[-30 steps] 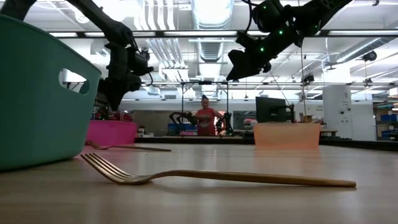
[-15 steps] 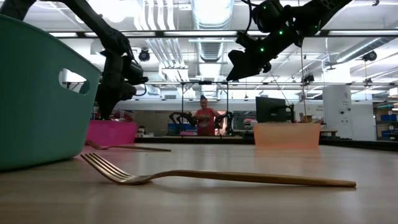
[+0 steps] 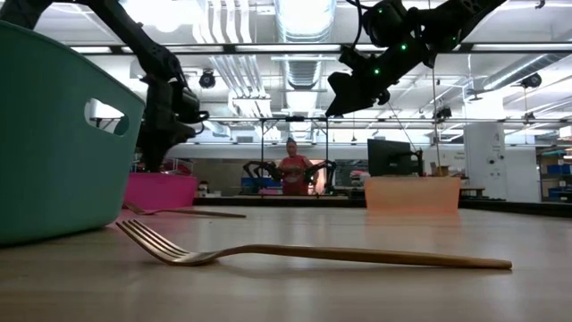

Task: Sort silverware by color (type)
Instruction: Put the black fork into the red bin

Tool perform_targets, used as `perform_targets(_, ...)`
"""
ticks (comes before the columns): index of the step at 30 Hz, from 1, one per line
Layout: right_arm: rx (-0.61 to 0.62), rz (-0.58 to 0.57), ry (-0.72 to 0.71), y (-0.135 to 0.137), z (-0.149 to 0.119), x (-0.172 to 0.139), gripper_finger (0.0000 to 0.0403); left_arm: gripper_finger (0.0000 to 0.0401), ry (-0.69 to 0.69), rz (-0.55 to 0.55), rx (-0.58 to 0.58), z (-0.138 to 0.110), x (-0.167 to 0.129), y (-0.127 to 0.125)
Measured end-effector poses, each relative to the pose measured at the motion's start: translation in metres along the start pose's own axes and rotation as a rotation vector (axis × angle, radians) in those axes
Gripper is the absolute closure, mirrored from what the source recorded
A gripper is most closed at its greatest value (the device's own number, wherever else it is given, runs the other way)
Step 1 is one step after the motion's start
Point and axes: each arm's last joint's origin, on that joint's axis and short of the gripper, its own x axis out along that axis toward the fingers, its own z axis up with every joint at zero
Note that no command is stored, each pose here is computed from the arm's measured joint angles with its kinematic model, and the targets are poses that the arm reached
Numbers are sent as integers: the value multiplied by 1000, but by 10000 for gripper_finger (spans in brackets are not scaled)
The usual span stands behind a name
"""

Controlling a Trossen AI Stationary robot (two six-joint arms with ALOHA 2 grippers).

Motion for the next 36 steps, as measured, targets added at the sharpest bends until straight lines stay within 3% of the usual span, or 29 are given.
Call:
perform_targets(11, -1, 0, 4, 0, 0, 0, 239, 401, -51, -5, -9, 5, 3, 0)
perform_targets(36, -4, 0, 4, 0, 0, 0, 239, 401, -17, -2, -17, -2, 19, 1)
